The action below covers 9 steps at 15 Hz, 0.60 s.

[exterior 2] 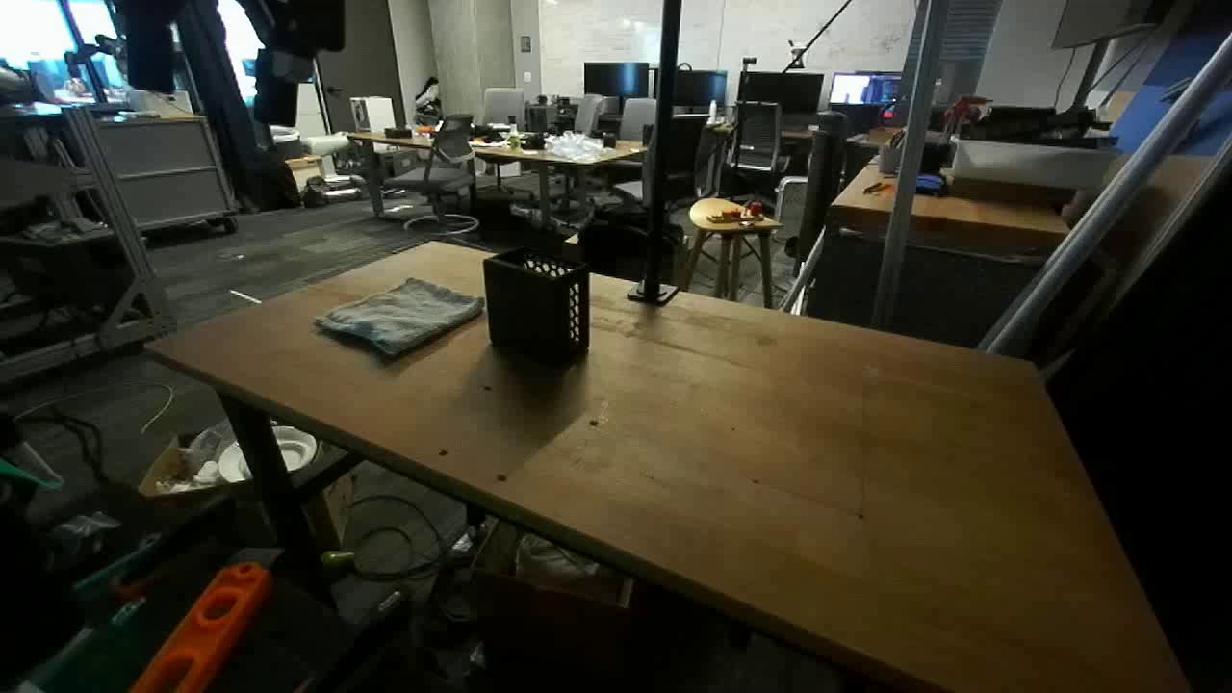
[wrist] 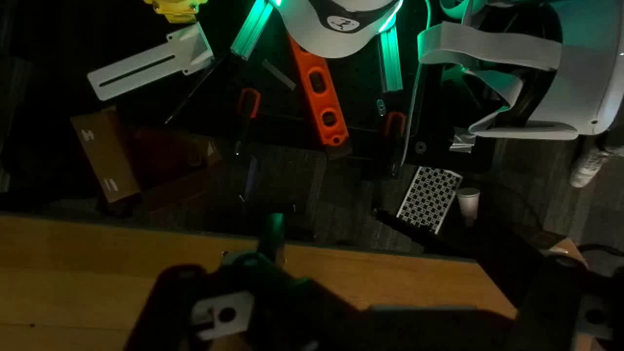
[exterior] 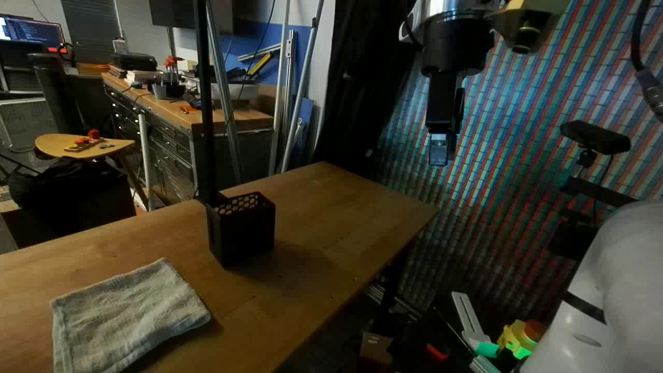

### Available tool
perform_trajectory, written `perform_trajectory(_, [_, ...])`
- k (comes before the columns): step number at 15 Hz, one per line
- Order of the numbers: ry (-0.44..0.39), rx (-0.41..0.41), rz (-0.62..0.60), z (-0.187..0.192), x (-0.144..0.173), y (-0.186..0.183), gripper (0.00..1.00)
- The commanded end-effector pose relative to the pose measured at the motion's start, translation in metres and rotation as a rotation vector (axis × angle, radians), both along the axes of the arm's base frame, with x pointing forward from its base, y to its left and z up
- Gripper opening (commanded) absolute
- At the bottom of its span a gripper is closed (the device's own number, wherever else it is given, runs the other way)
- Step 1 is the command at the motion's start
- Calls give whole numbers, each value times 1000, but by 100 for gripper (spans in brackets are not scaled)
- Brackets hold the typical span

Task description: Place the towel in the basket and push it down

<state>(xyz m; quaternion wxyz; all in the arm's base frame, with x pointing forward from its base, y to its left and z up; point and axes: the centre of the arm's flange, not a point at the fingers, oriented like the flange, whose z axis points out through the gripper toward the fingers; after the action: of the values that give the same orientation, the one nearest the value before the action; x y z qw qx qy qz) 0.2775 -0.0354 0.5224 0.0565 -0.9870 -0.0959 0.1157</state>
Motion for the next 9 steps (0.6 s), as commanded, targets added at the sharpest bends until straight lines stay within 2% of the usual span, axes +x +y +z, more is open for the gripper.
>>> perform_trajectory(1, [-4,0,0,1,0,0,100])
perform_trajectory(6, [-17,-1,-1,7,0,-1,100])
perform_trajectory(9, [-12,-12,4,5,16,13,100])
